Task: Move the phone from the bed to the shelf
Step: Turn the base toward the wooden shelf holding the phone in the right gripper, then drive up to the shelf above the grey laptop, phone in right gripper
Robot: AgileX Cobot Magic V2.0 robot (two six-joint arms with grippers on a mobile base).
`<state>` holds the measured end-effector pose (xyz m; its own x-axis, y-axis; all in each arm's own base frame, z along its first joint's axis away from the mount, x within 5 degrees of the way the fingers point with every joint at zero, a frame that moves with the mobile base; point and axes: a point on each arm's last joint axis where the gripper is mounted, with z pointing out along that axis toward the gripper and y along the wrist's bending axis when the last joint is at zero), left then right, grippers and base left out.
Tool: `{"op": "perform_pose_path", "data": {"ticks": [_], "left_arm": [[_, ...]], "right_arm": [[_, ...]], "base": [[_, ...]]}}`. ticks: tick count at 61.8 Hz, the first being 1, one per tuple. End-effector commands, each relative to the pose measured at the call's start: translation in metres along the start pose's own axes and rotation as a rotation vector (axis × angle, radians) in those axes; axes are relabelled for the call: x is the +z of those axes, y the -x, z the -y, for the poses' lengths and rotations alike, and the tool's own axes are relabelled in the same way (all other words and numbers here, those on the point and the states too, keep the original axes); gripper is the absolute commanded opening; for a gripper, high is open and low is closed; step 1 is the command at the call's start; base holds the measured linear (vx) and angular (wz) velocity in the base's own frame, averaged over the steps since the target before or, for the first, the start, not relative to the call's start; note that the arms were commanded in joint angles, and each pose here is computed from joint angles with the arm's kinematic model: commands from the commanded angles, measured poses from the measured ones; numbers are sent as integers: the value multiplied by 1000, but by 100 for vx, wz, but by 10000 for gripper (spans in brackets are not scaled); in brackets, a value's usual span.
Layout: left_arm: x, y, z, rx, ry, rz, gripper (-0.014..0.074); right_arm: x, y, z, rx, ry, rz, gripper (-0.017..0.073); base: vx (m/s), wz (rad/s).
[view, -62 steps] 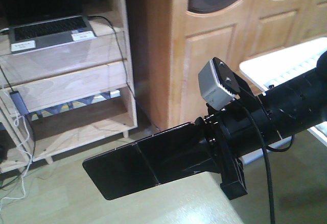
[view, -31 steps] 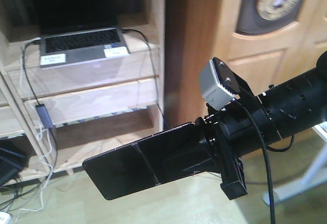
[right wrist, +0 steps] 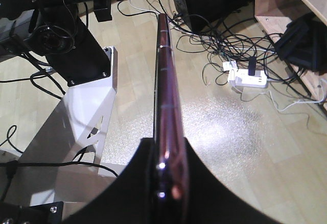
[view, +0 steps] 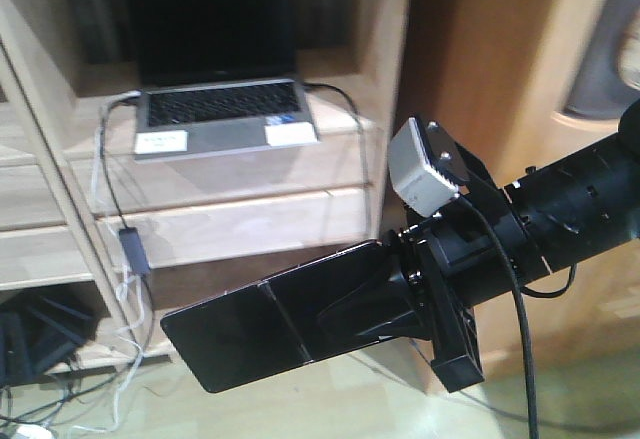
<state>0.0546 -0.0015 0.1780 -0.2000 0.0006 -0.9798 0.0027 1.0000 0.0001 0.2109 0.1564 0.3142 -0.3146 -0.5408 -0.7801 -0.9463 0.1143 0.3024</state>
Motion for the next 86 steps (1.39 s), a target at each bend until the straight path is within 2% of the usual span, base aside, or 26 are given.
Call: {"op": "perform_pose_path", "data": {"ticks": [1,43,86], "left_arm": [[0,6,-1,-13,6,76,1],[0,6,-1,-13,6,76,1],[0,6,-1,-13,6,76,1]], "right_arm": [[-10,14,-17,-33,78,81,-1],[-10,14,-17,-33,78,81,-1],[-10,14,-17,-33,78,81,-1]], "base": [[22,22],[21,19],[19,2]]}}
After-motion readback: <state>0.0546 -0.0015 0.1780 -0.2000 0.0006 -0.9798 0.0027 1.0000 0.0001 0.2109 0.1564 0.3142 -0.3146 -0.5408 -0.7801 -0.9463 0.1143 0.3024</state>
